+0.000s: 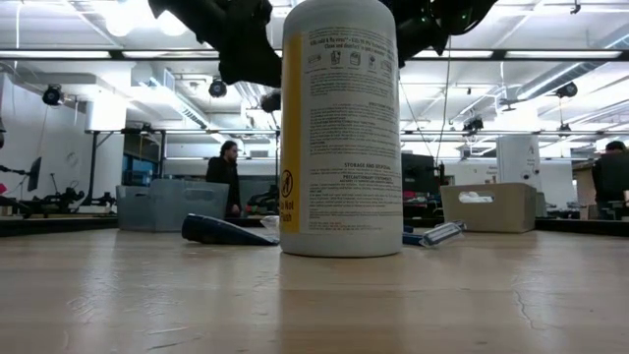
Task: Pick & Place Travel size toiletries
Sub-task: Put the blue shave cream into the top black bin
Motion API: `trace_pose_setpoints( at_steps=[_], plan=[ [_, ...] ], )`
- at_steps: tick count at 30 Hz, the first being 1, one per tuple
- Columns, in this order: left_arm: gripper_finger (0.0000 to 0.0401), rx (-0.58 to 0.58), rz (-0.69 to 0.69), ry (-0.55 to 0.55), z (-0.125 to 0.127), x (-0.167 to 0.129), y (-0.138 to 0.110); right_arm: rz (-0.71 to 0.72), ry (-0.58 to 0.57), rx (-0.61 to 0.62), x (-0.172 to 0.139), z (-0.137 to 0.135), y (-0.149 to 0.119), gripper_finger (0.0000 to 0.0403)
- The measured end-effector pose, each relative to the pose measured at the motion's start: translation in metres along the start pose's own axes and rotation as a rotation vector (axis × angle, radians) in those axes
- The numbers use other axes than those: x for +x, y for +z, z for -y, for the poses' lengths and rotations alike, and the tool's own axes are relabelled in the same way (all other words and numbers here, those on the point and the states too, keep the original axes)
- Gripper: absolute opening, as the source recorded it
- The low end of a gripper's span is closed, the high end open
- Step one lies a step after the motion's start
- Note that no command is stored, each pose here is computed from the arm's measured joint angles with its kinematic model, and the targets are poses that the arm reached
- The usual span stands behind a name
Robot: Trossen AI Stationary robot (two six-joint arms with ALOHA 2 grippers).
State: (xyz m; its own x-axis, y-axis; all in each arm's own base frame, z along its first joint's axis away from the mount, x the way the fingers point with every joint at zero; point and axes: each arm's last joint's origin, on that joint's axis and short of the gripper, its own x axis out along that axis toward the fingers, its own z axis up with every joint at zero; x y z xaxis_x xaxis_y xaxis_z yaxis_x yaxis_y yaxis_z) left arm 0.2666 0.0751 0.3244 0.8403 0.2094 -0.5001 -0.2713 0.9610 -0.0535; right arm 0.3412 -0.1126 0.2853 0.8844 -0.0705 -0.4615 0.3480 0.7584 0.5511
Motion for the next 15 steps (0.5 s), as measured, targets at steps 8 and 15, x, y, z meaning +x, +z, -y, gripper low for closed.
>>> trace_pose_setpoints(
  at_steps=[8,15],
  plan=[
    [0.0270,-0.134,0.027,0.015,-0.005,-0.003,0.008,-0.028,-0.003,-0.126,0.000,-0.001,-0.004,0.0008],
    [0.0271,-0.217,0.023,-0.071,-0.009,0.012,0.012,-0.035,0.024,-0.249,0.001,-0.006,-0.006,0.0008]
  ],
)
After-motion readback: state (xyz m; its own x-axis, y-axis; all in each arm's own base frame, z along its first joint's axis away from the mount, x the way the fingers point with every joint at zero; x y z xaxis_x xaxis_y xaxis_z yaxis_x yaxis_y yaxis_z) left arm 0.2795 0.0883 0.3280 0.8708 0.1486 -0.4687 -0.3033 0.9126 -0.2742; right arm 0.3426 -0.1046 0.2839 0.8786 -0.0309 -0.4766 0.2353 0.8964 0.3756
